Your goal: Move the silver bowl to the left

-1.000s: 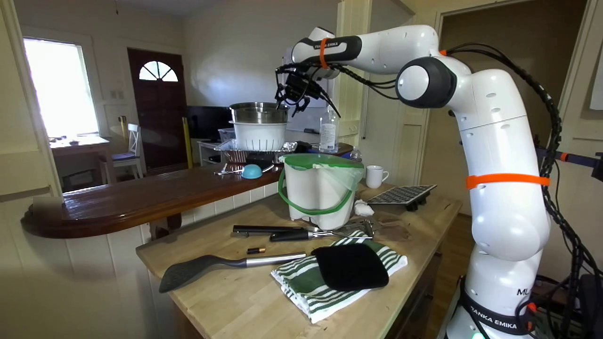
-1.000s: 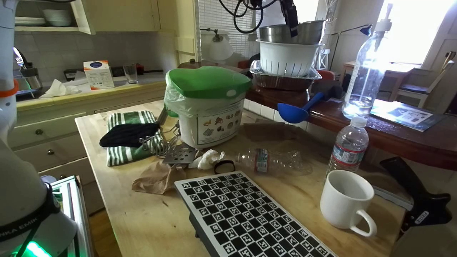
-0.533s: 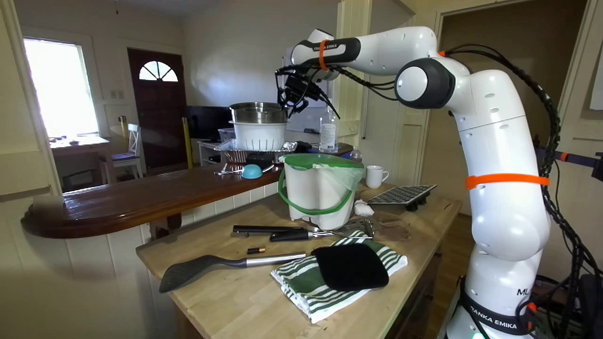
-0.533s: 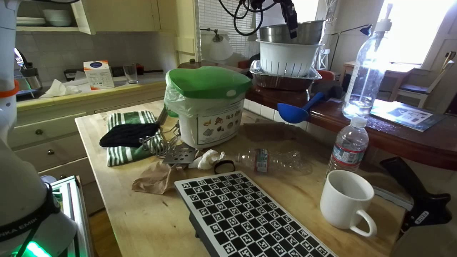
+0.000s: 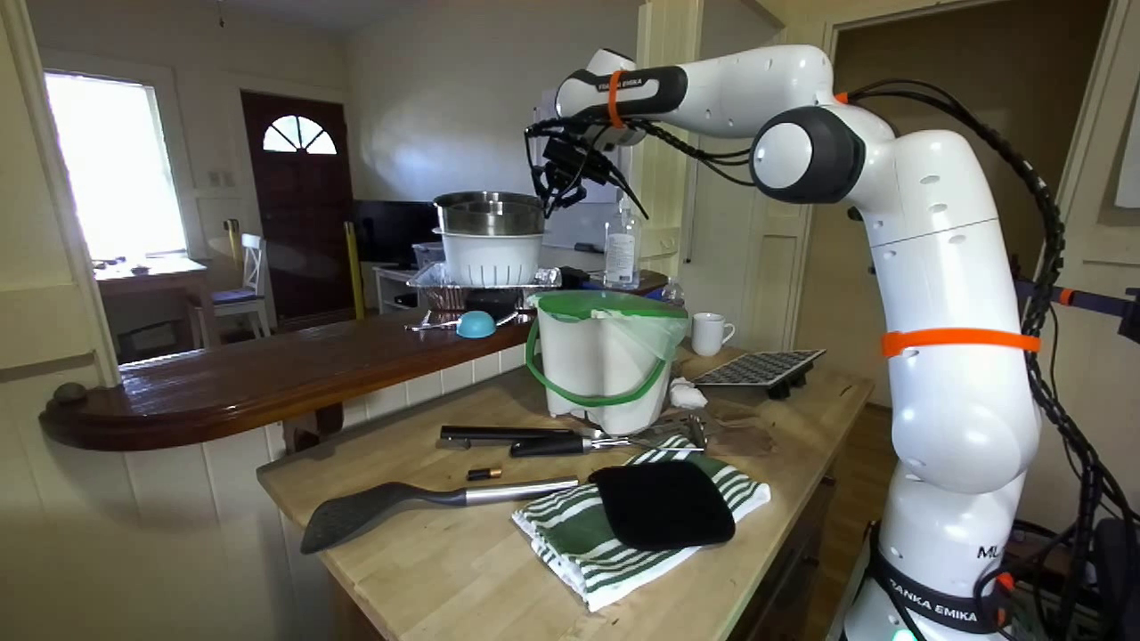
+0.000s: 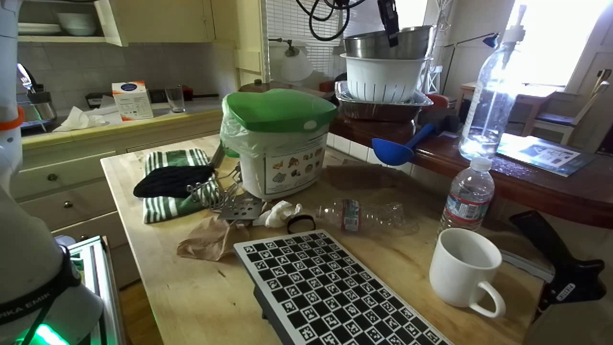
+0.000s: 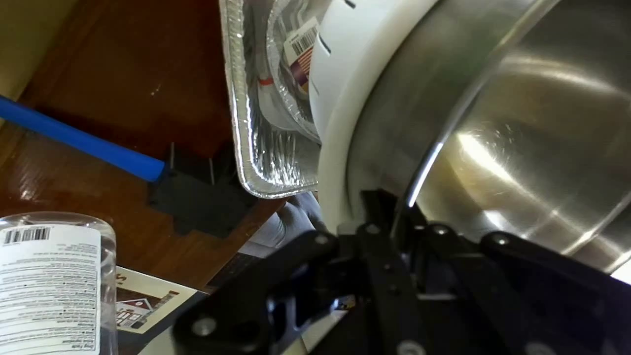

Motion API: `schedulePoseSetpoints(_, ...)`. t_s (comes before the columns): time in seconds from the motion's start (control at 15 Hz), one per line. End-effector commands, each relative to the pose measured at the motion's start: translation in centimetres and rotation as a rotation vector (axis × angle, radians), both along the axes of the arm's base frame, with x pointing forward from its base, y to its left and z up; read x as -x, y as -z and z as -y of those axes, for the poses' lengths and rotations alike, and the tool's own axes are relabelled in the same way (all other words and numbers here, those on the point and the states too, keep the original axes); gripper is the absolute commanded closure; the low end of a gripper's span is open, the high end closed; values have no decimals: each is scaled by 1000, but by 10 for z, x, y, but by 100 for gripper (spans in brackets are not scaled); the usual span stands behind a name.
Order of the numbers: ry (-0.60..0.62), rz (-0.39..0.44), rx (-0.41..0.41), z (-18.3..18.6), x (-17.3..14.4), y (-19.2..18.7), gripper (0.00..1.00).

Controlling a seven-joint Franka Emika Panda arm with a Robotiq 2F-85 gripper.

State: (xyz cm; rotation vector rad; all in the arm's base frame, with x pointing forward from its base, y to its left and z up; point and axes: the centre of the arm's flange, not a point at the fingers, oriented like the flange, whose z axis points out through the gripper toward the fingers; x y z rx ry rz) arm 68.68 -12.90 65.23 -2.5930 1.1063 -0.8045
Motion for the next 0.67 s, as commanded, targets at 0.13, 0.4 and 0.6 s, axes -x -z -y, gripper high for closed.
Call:
schedulePoseSetpoints(0.13,49,-13,-45,-3,7,-27,97)
schedulePoseSetpoints(0.4,80,20,-84,-3,4,-41,97)
schedulePoseSetpoints(0.6,97,45,-109,-4,3,-47,97)
